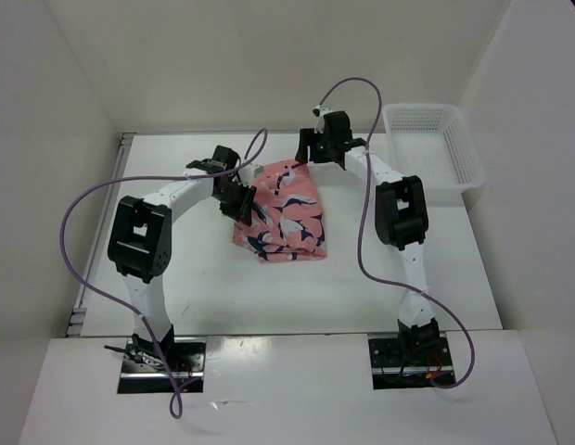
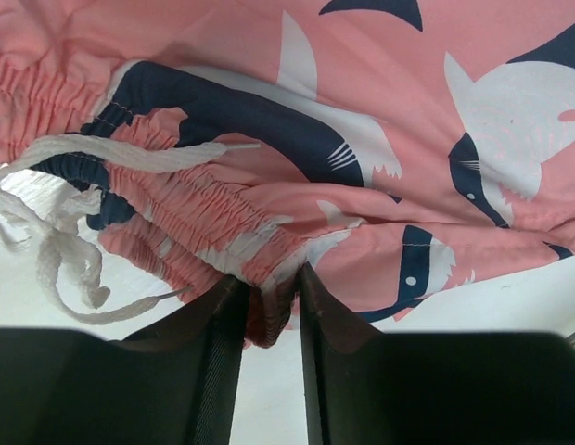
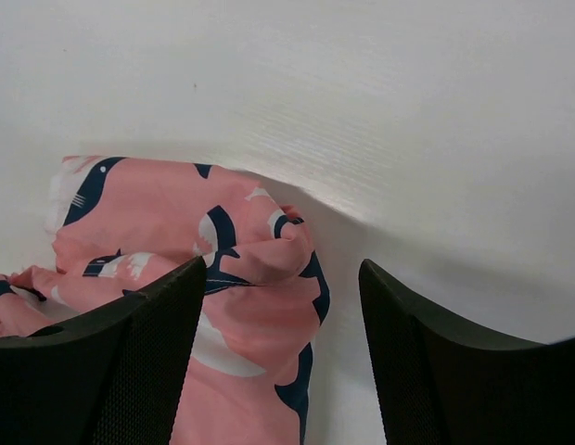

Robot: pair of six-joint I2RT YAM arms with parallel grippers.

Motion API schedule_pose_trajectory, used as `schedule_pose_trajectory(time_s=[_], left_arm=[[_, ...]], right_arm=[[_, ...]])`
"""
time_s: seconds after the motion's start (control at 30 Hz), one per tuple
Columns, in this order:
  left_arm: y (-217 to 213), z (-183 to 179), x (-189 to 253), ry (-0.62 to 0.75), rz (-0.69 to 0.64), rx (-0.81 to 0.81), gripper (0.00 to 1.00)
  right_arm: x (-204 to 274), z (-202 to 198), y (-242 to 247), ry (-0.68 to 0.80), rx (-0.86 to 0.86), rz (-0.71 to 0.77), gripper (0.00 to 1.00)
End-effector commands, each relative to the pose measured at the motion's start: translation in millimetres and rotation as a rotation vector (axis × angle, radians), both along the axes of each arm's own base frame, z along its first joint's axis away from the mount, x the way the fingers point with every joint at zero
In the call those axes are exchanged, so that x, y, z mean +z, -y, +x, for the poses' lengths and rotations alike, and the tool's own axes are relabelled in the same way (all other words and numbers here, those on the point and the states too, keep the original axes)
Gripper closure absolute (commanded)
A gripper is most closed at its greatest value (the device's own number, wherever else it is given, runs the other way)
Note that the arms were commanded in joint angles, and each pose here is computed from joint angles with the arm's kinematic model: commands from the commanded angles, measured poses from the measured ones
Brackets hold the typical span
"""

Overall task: Fold and stack the shorts
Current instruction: Fold the shorts

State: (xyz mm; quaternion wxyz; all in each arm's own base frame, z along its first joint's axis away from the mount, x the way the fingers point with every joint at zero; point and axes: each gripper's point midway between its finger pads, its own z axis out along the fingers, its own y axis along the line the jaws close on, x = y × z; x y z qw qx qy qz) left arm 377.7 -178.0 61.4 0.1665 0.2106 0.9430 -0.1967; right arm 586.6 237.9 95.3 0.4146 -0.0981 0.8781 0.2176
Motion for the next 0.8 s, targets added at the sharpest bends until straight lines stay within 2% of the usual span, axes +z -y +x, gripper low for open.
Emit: schedule_pose_trajectory(time_s=[0.0,0.1,0.2,0.23,0.33,0.37,0.43,0.47,0.6,0.77], left_arm=[[0.8,-5.8,-5.5,-0.029,-0.013,-0.009,0.66],[0.1,-8.2,-5.9,-0.039,-0.010,-0.009,0.66],[1.9,-15.1,-6.8,-0.061,-0.003,-0.018,0.68],[4.3,-16.4,-7.4,-0.059,0.005,-0.026,0.69],[-0.3,-30.0,-11.1,-0.084,0.036,-0.027,0.70],[-0.7,-33.6,-12.1,-0.081,0.056,-0.031,0.72],[-4.5,-49.4,-20.5,-0.120,0.080,-0.038,0.72],[-8.3,-55.5,-21.3,-0.132,0.093,-0.035,0.72],[-22.7,-76.3,-35.0,-0.172,0.166,-0.030,0.72],[-31.5,-88.0,-32.9,-0.163,0.213,-0.030,0.72]], right_arm=[[-13.0,-0.6,2.4,-0.038,-0.030,0.011,0.28],[-23.4,-7.6,-6.1,-0.064,0.000,0.018,0.34],[-45.8,-12.7,-11.8,-0.104,-0.031,-0.001,0.55],[-51.5,-15.3,-16.8,-0.116,-0.036,-0.001,0.65],[-62.3,-12.3,-14.4,-0.143,-0.090,0.009,0.80],[-64.7,-6.1,-9.9,-0.136,-0.129,-0.004,0.90],[-61.1,6.2,-7.3,-0.109,-0.170,-0.008,0.97],[-59.0,11.5,-5.8,-0.095,-0.184,-0.013,1.00],[-21.9,44.8,-6.9,0.008,-0.256,0.026,1.00],[-8.4,59.1,-9.7,0.055,-0.333,0.026,1.00]])
